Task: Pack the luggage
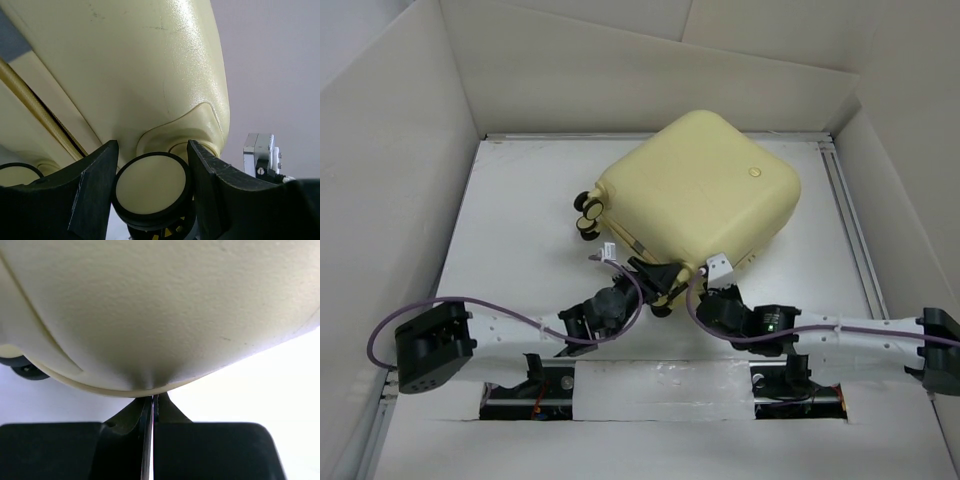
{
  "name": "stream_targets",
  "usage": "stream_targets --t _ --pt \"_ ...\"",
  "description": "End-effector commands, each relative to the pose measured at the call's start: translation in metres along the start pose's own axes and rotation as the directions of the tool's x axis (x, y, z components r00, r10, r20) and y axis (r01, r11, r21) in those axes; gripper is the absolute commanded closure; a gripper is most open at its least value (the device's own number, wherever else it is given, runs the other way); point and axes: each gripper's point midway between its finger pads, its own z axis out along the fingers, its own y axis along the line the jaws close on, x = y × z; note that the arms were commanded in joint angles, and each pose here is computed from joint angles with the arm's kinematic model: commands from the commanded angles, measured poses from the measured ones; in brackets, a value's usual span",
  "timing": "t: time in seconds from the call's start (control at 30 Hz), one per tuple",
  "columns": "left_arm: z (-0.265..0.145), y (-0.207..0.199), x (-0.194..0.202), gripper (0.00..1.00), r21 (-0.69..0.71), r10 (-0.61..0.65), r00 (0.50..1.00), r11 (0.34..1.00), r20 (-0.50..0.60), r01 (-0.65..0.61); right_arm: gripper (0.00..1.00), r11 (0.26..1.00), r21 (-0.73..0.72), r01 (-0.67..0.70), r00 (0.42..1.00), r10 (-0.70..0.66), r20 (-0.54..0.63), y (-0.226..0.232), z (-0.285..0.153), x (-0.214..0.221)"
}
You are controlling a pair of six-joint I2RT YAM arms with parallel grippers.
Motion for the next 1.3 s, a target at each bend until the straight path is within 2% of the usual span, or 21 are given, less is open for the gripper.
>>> stream_targets --t 0.0,0.2,0.33,0.4,0.47,0.5,0.53,0.67,0.7,0.73,0.77,0.8,0.93,0.97,1.0,1.1,1.13,1.17,1.27 --pt "-0.027 -0.133 0.054 1.0 0.372 -0.069 0.937 0.906 -0.344 0.203 1.0 0.674 -0.682 -0.285 0.912 0.409 0.023 0.141 -0.094 -0.1" --pt "-0.025 -0.17 0.058 1.0 0.477 -0.051 0.912 0.839 -0.408 0.261 1.0 0.656 -0.71 -0.255 0.91 0.412 0.053 0.112 -0.121 -0.112" --pt "-0.034 -0.18 0.06 1.0 0.543 -0.013 0.901 0.794 -0.434 0.273 1.0 0.718 -0.66 -0.22 0.94 0.338 0.054 0.1 -0.119 -0.106" --pt "-0.04 -0.179 0.063 1.0 0.579 0.04 0.895 0.775 -0.445 0.253 1.0 0.769 -0.613 -0.183 0.955 0.286 0.074 0.088 -0.104 -0.103" --pt "-0.05 -0.184 0.064 1.0 0.622 0.09 0.886 0.744 -0.454 0.243 1.0 0.773 -0.612 -0.167 0.96 0.268 0.077 0.083 -0.095 -0.108" --pt "-0.056 -0.19 0.07 1.0 0.654 0.13 0.873 0.715 -0.471 0.247 1.0 0.788 -0.602 -0.133 0.964 0.244 0.107 0.076 -0.088 -0.112" --pt "-0.067 -0.192 0.079 1.0 0.673 0.169 0.846 0.691 -0.506 0.265 1.0 0.817 -0.556 -0.153 0.961 0.254 0.108 0.061 -0.07 -0.119" --pt "-0.089 -0.208 0.062 1.0 0.745 0.187 0.858 0.604 -0.478 0.283 1.0 0.837 -0.531 -0.135 0.978 0.2 0.065 0.051 -0.036 -0.112" --pt "-0.082 -0.202 0.062 1.0 0.726 0.193 0.861 0.64 -0.47 0.253 1.0 0.844 -0.522 -0.122 0.984 0.173 0.048 0.053 -0.03 -0.102" --pt "-0.078 -0.199 0.06 1.0 0.725 0.209 0.874 0.657 -0.44 0.208 1.0 0.834 -0.538 -0.121 0.983 0.177 0.053 0.058 -0.028 -0.102" --pt "-0.074 -0.204 0.043 1.0 0.723 0.18 0.904 0.668 -0.388 0.178 1.0 0.823 -0.551 -0.137 0.98 0.194 0.048 0.062 -0.027 -0.1" --pt "-0.073 -0.205 0.036 1.0 0.723 0.176 0.91 0.67 -0.376 0.169 1.0 0.809 -0.57 -0.143 0.982 0.187 0.02 0.067 -0.024 -0.083" --pt "-0.056 -0.198 0.012 1.0 0.695 0.161 0.923 0.706 -0.349 0.14 1.0 0.739 -0.648 -0.187 0.959 0.28 0.042 0.078 -0.049 -0.079" --pt "-0.049 -0.2 0.011 1.0 0.692 0.165 0.924 0.709 -0.346 0.133 1.0 0.697 -0.687 -0.205 0.937 0.342 0.068 0.079 -0.064 -0.092" --pt "-0.039 -0.193 0.017 1.0 0.669 0.163 0.914 0.73 -0.372 0.143 1.0 0.667 -0.718 -0.2 0.931 0.358 0.074 0.086 -0.076 -0.093" --pt "-0.037 -0.205 0.022 1.0 0.705 0.143 0.897 0.674 -0.418 0.221 1.0 0.597 -0.781 -0.182 0.913 0.397 0.09 0.103 -0.099 -0.103" --pt "-0.028 -0.198 0.036 1.0 0.669 0.115 0.871 0.69 -0.478 0.276 1.0 0.606 -0.773 -0.184 0.913 0.397 0.094 0.106 -0.098 -0.102" --pt "-0.03 -0.213 0.033 1.0 0.7 0.103 0.868 0.641 -0.486 0.315 1.0 0.59 -0.787 -0.179 0.904 0.414 0.106 0.114 -0.104 -0.117" --pt "-0.028 -0.211 0.054 1.0 0.666 0.085 0.786 0.592 -0.612 0.454 1.0 0.528 -0.839 -0.133 0.894 0.43 0.129 0.136 -0.129 -0.136"
